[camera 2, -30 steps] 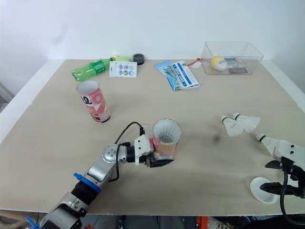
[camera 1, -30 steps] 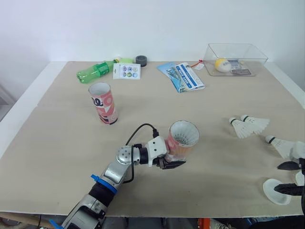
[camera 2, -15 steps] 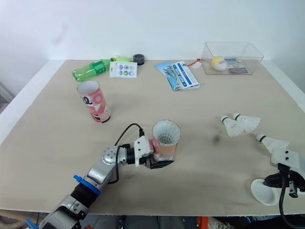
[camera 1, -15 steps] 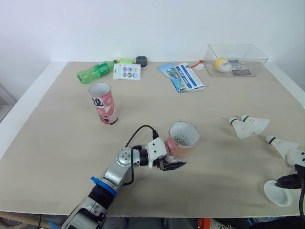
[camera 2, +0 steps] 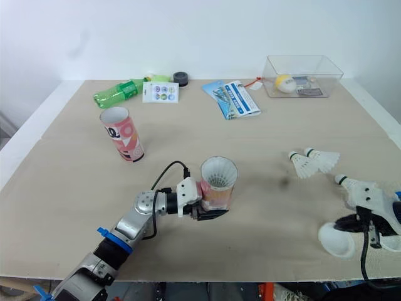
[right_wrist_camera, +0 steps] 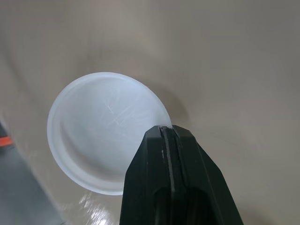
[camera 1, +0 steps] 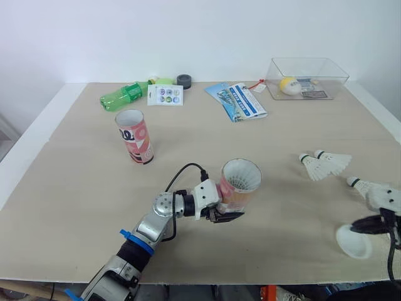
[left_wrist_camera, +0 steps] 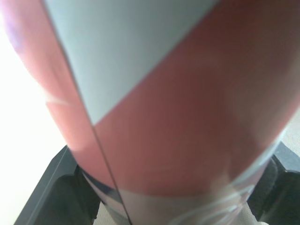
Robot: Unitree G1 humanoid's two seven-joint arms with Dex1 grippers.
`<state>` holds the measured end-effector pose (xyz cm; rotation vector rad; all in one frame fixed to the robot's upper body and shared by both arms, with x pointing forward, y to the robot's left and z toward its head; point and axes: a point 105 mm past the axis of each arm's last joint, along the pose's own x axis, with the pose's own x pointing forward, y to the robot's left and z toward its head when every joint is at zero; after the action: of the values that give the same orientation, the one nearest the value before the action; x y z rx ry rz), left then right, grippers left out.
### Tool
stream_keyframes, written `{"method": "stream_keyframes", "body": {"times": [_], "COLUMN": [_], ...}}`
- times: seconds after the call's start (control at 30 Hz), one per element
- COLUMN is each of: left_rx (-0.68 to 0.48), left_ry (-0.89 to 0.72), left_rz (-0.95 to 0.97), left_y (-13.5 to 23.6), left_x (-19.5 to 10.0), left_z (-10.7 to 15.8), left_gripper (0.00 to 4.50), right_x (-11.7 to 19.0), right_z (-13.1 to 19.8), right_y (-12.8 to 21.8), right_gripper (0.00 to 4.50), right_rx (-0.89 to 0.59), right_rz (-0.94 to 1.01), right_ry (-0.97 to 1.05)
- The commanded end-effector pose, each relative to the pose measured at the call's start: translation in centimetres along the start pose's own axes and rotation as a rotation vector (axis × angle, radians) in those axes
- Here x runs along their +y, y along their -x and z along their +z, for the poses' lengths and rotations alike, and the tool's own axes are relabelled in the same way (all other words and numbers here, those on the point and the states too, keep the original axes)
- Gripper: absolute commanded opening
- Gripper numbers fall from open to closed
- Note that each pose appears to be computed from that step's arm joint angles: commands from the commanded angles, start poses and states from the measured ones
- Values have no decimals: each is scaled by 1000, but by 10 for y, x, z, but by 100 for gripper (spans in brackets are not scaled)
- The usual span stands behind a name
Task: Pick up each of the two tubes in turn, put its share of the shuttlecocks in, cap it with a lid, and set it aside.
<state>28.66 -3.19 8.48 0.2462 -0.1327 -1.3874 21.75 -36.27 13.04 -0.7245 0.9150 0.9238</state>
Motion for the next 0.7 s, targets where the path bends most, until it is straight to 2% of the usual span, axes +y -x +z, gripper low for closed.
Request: {"method": "stream_keyframes", "body": {"times": [0.03,0.3,0.43,0.53,0.7], "left_rx": [13,25,30,32,36], "left_ry": [-1,-4,-8,-12,-15], "left_rz": [-6,-21,-28,-29,-22], "left_y": [3,-1,-2,-2,0], "left_x": [4,13,17,19,22], "left_z": [-5,-8,-9,-9,-10], "left_gripper": [335,335,335,335,335], "right_x": [-11,-15,-7,5,19], "right_z": [85,196,252,279,301], "right_y": [30,72,83,77,60], "right_gripper": [5,5,5,5,5], "right_rx": [-134,-295,-402,-425,-431], "right_rz": [-52,-91,-64,11,117], "right_ry": [259,615,800,923,1060]}}
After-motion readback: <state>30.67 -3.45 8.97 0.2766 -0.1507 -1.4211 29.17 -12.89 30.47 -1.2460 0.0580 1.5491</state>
